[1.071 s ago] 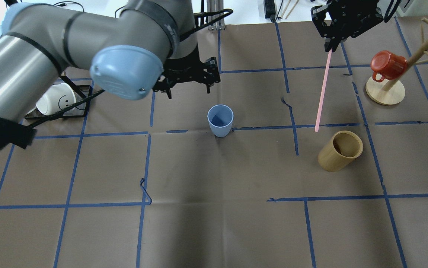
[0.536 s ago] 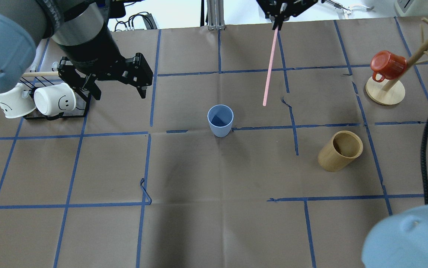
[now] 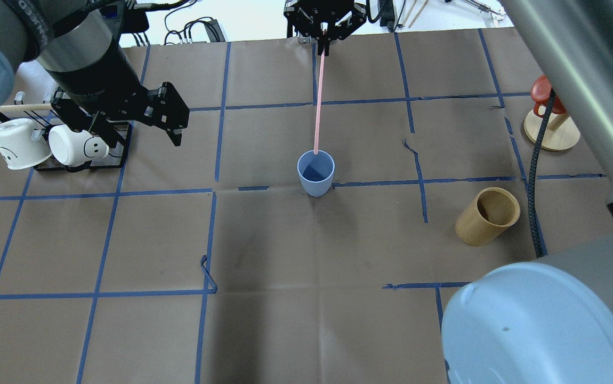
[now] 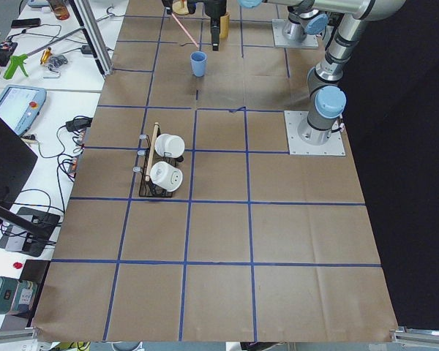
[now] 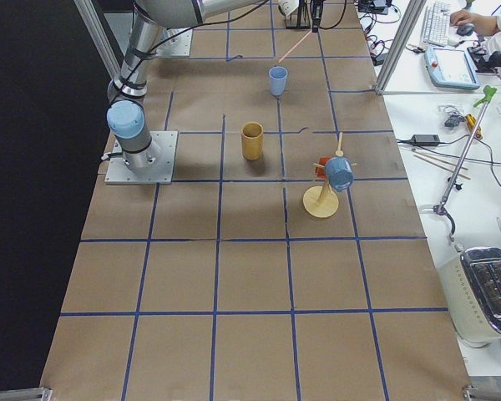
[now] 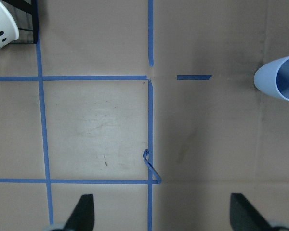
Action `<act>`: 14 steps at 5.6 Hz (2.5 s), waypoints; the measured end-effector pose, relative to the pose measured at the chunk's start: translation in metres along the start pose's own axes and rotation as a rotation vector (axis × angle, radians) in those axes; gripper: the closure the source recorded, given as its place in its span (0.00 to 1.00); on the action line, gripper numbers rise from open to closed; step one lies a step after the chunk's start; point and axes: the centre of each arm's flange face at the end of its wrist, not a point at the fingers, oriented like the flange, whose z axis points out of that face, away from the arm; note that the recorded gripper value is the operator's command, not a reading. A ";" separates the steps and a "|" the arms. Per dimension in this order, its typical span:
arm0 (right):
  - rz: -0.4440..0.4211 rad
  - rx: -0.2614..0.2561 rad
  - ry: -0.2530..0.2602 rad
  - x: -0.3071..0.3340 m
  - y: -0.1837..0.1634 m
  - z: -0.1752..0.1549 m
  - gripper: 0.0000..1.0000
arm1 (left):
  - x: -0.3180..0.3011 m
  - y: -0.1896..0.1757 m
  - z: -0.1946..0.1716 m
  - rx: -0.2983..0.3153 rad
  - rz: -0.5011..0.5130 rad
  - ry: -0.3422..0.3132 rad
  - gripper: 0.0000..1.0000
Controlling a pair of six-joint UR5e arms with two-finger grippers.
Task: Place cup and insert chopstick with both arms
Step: 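Lower the pink chopstick into the blue cup with the right gripper, then open the right gripper and raise it away from the cup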
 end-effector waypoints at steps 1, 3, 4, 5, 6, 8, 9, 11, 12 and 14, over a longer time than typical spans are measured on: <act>0.001 -0.010 0.026 0.000 0.002 0.021 0.90 | -0.001 0.000 0.000 0.005 -0.003 0.000 0.01; 0.013 0.018 0.022 0.000 0.004 0.067 0.90 | -0.001 0.001 -0.001 0.010 -0.005 -0.002 0.01; 0.023 0.013 0.019 0.000 0.006 0.082 0.86 | -0.001 0.001 -0.001 0.011 -0.007 -0.002 0.01; 0.025 -0.008 0.025 0.001 0.009 0.093 0.71 | -0.002 0.001 -0.001 0.011 -0.009 -0.003 0.01; 0.025 -0.029 0.033 0.003 0.014 0.104 0.01 | -0.002 0.001 -0.001 0.012 -0.009 -0.004 0.01; 0.022 -0.010 0.023 0.004 0.015 0.101 0.00 | -0.002 0.001 -0.001 0.012 -0.010 -0.004 0.01; 0.030 0.029 0.006 0.007 0.014 0.077 0.00 | -0.003 0.001 -0.001 0.012 -0.010 -0.005 0.01; 0.055 0.016 0.027 0.044 0.027 0.005 0.00 | -0.003 0.000 -0.001 0.010 -0.011 -0.006 0.01; 0.090 -0.031 0.051 0.084 0.036 -0.028 0.00 | -0.003 0.000 0.000 0.009 -0.011 -0.005 0.01; 0.131 -0.124 0.081 0.184 0.054 -0.082 0.00 | -0.003 -0.001 -0.001 0.010 -0.012 -0.003 0.01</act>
